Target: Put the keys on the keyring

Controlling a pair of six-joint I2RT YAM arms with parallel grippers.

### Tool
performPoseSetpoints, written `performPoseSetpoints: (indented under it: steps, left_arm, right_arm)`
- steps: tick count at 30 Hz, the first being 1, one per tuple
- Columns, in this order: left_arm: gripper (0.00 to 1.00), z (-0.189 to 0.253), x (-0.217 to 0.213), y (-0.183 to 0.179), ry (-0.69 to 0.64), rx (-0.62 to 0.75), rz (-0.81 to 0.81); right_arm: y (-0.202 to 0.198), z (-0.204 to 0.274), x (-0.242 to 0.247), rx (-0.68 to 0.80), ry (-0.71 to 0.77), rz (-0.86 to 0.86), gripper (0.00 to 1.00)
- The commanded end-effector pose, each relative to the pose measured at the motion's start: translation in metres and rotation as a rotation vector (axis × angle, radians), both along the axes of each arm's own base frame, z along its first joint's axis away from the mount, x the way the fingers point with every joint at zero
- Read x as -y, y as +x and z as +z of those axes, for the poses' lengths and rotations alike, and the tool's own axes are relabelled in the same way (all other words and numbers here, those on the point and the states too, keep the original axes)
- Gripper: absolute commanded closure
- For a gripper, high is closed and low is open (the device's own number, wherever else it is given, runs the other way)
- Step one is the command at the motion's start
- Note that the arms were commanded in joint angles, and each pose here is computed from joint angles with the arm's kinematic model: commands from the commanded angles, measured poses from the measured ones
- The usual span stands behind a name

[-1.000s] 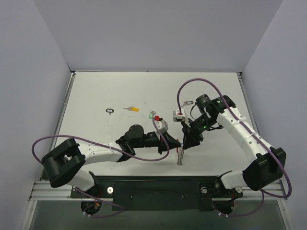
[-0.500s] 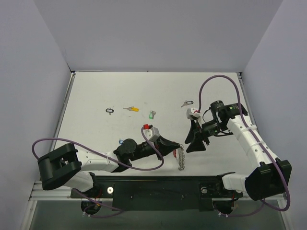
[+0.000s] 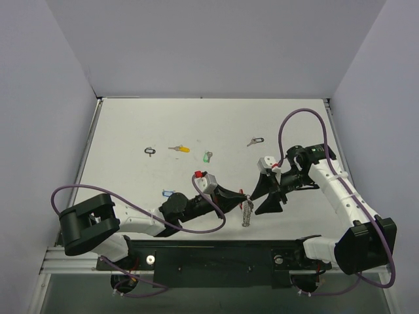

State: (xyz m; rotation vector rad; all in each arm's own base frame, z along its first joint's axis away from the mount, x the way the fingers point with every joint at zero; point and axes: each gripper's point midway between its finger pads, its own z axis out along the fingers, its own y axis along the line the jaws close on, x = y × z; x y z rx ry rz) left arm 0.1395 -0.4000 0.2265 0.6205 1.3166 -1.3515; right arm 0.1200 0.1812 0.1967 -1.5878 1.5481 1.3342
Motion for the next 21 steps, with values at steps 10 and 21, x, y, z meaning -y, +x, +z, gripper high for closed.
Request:
performPoseSetpoints:
  steps: [10,21]
  left_arm:
    - [1.00,0.0510,-0.0042,-0.0090,-0.177,0.061,-0.017]
    - [1.00,0.0555,-0.0061,-0.0101,-0.196,0.070,-0.019]
  right_arm:
    - [-0.0038,0.0164,-0.0029,-0.042,0.083,-0.037,0.65]
    - [-0.0002,0.0146,-0.0040,-0.073,0.077,-0.051,0.75]
